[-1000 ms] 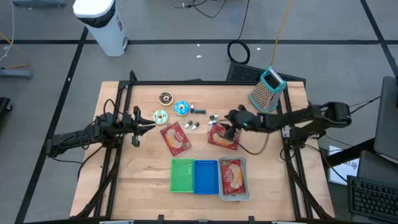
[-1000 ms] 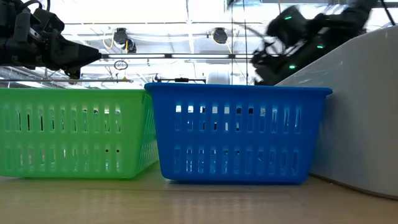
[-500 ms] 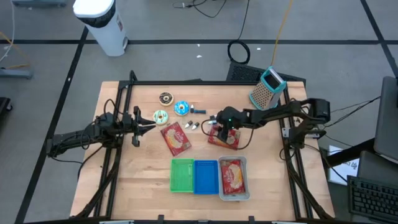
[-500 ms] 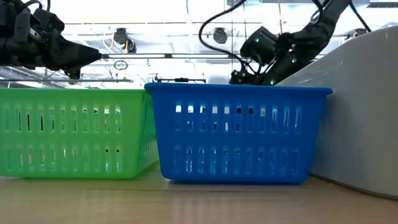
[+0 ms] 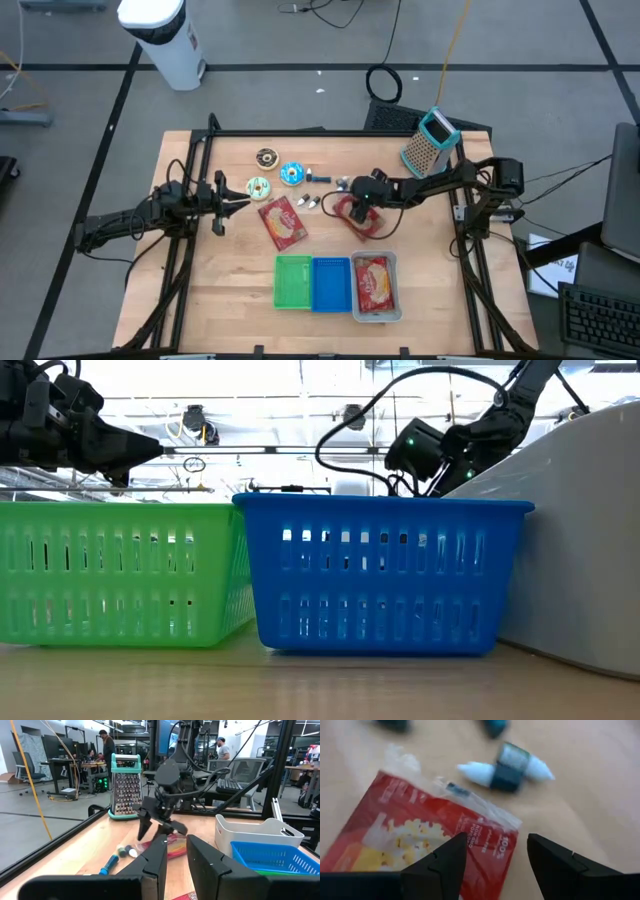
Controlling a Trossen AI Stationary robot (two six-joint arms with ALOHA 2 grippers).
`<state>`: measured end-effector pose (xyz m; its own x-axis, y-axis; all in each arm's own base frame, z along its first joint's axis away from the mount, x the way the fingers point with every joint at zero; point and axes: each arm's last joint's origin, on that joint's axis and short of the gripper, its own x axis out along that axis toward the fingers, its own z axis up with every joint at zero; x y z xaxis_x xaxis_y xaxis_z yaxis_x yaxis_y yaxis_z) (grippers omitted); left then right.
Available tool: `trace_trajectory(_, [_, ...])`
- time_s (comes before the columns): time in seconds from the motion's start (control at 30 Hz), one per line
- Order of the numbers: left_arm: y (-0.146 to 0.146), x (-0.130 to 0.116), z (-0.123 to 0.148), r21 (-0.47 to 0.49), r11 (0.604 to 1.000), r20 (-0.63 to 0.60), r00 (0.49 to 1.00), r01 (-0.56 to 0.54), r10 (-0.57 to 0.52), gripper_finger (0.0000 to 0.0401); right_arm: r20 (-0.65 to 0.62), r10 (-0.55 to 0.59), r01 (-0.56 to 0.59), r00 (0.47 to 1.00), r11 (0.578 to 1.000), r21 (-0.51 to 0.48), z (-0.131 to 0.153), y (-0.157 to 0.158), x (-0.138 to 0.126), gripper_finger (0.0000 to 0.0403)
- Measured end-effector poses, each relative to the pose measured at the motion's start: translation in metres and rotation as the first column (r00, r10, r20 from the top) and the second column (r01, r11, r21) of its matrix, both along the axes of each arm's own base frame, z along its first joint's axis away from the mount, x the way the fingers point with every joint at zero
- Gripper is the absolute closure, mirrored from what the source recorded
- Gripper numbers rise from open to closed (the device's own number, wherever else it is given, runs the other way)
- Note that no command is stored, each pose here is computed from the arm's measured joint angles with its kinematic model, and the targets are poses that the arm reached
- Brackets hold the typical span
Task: Pick & Place Food Item
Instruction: Put the right red popcorn bag into the white bin
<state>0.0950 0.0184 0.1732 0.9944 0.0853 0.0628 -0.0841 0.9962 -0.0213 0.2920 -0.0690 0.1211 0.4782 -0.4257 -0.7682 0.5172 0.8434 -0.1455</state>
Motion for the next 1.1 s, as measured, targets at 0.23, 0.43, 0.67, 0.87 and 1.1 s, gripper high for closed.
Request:
trace_trajectory(0.23, [0.0,0.0,0.0,0.0,1.0,0.0,1.0,0.0,0.0,0.0327,-0.007,-0.142,0.142,0.99,0.99,0.015,-0.002,-0.001,-0.005,0.0206])
trace_trajectory(0.43, [0.0,0.0,0.0,0.0,1.0,0.0,1.0,0.0,0.0,0.0327,0.049,-0.238,0.226,0.97,0.958,0.179,-0.003,-0.001,-0.005,0.0206])
trace_trajectory(0.67, [0.0,0.0,0.0,0.0,1.0,0.0,1.0,0.0,0.0,0.0327,0.069,-0.271,0.231,0.96,0.908,0.348,-0.003,-0.006,-0.006,0.0206])
trace_trajectory(0.87, [0.0,0.0,0.0,0.0,1.0,0.0,1.0,0.0,0.0,0.0327,0.068,-0.27,0.228,0.96,0.902,0.367,-0.003,-0.008,-0.006,0.0207])
trace_trajectory(1.1, [0.0,0.0,0.0,0.0,1.0,0.0,1.0,0.001,-0.001,0.0327,0.06,-0.247,0.208,0.967,0.905,0.37,-0.004,-0.01,-0.007,0.0258])
